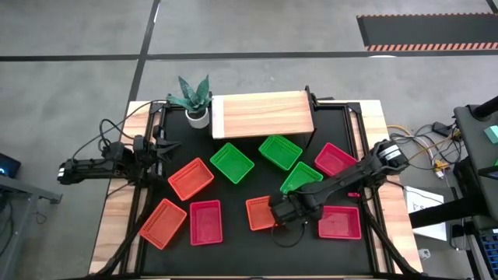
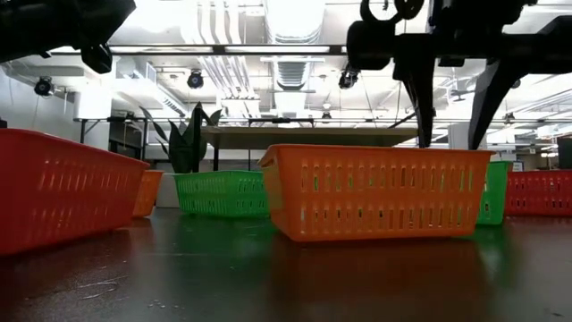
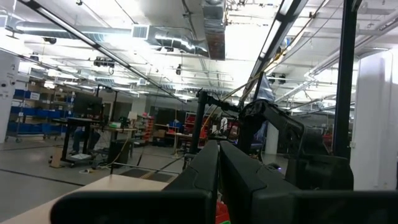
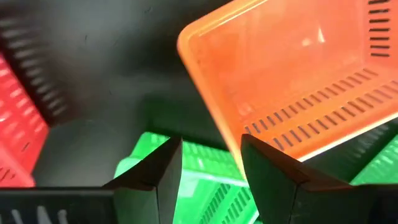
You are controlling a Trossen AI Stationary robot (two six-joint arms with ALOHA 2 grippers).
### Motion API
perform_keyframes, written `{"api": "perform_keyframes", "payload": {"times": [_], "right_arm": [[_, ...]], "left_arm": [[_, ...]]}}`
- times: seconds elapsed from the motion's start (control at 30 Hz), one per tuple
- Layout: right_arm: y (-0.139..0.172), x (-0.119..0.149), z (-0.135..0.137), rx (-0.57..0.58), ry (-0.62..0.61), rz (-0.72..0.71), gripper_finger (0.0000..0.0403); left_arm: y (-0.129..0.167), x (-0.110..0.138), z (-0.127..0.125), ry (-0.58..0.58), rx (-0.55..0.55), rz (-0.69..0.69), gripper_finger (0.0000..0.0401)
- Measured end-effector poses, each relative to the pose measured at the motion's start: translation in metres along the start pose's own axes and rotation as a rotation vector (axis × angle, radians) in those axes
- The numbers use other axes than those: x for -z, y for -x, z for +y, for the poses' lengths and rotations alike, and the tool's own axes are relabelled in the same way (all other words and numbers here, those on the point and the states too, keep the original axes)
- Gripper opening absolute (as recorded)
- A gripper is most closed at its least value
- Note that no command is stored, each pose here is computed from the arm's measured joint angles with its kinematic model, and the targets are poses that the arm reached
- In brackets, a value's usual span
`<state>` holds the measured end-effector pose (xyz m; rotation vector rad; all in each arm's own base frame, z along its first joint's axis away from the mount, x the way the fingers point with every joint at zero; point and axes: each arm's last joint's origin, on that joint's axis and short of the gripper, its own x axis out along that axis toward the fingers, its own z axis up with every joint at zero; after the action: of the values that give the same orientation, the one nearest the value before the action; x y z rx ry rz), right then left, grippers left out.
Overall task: Stack baskets on shelf by color
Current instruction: Put the bottom right orange bin on the shelf
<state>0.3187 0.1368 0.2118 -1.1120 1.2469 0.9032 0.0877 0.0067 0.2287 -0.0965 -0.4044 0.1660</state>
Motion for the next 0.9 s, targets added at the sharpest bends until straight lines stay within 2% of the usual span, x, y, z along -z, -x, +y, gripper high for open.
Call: {"api": "perform_keyframes", "payload": {"times": [0.3,0.57,0.7,0.9], "right_arm": [[-0.004,-0.003,-0.004,0.033,0.062,-0.024,0.0155],[-0.030,-0.008,-0.007,-0.020,0.080,0.003,0.0144],[-0.038,-0.011,-0.008,-0.035,0.096,0.011,0.0111],[-0.037,-0.014,-0.009,-0.022,0.107,-0.019,0.0027]], "left_arm": [[0.000,0.000,0.000,0.000,0.000,0.000,0.0000],[0.000,0.000,0.000,0.000,0.000,0.000,0.0000],[0.000,0.000,0.000,0.000,0.000,-0.001,0.0000],[0.000,0.000,0.000,0.001,0.000,-0.005,0.0000]]}}
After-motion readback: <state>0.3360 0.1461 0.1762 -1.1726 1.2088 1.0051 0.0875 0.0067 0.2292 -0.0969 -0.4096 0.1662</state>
